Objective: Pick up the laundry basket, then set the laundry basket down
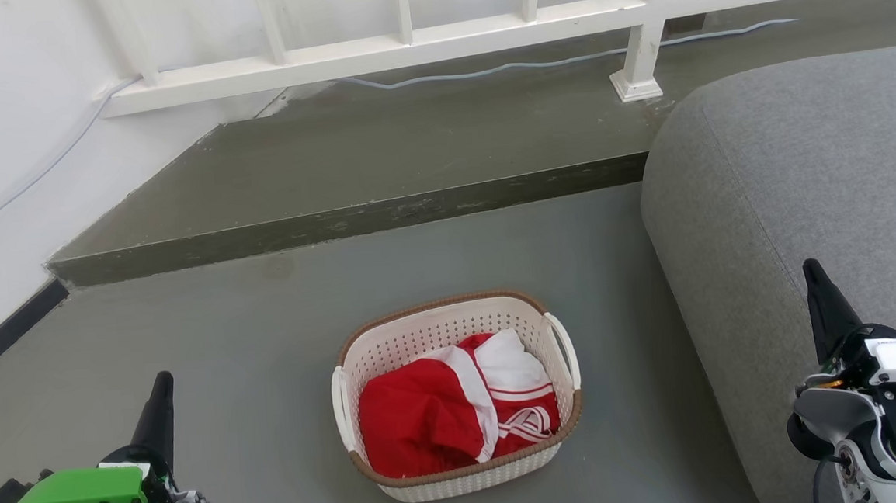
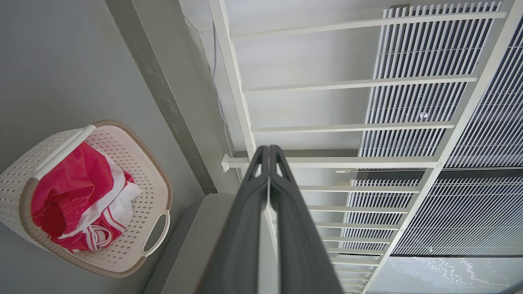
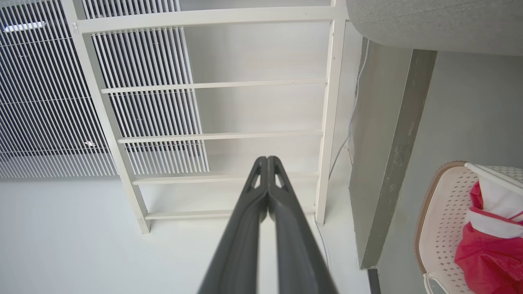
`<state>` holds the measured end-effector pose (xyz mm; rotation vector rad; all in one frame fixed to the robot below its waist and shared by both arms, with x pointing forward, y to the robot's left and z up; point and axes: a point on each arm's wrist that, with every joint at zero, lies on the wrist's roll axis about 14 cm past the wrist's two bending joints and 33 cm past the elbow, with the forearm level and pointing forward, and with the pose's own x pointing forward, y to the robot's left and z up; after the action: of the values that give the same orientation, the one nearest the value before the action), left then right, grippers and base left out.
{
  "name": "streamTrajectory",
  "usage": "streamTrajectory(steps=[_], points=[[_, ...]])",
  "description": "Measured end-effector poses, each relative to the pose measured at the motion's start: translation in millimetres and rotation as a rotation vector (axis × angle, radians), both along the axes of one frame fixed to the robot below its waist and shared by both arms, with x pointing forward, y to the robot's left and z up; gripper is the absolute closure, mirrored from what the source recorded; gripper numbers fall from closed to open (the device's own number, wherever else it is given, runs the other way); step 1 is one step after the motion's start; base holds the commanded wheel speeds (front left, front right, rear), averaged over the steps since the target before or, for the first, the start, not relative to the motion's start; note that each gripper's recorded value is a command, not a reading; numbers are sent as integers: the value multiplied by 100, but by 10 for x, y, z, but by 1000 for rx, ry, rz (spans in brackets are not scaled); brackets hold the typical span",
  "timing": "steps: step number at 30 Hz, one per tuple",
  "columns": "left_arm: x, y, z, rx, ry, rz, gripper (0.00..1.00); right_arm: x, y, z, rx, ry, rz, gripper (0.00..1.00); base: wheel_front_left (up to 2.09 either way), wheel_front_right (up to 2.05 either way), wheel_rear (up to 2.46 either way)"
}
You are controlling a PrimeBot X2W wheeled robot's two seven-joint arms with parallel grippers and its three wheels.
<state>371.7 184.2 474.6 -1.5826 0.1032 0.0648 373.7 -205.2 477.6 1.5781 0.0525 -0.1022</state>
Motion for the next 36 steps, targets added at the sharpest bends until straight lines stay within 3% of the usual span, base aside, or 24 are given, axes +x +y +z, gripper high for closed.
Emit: streamTrajectory(steps=[36], points=[[-6,8,-32,-1,10,0,100,-3,1,-20,4,6,0,100,0,0,0]])
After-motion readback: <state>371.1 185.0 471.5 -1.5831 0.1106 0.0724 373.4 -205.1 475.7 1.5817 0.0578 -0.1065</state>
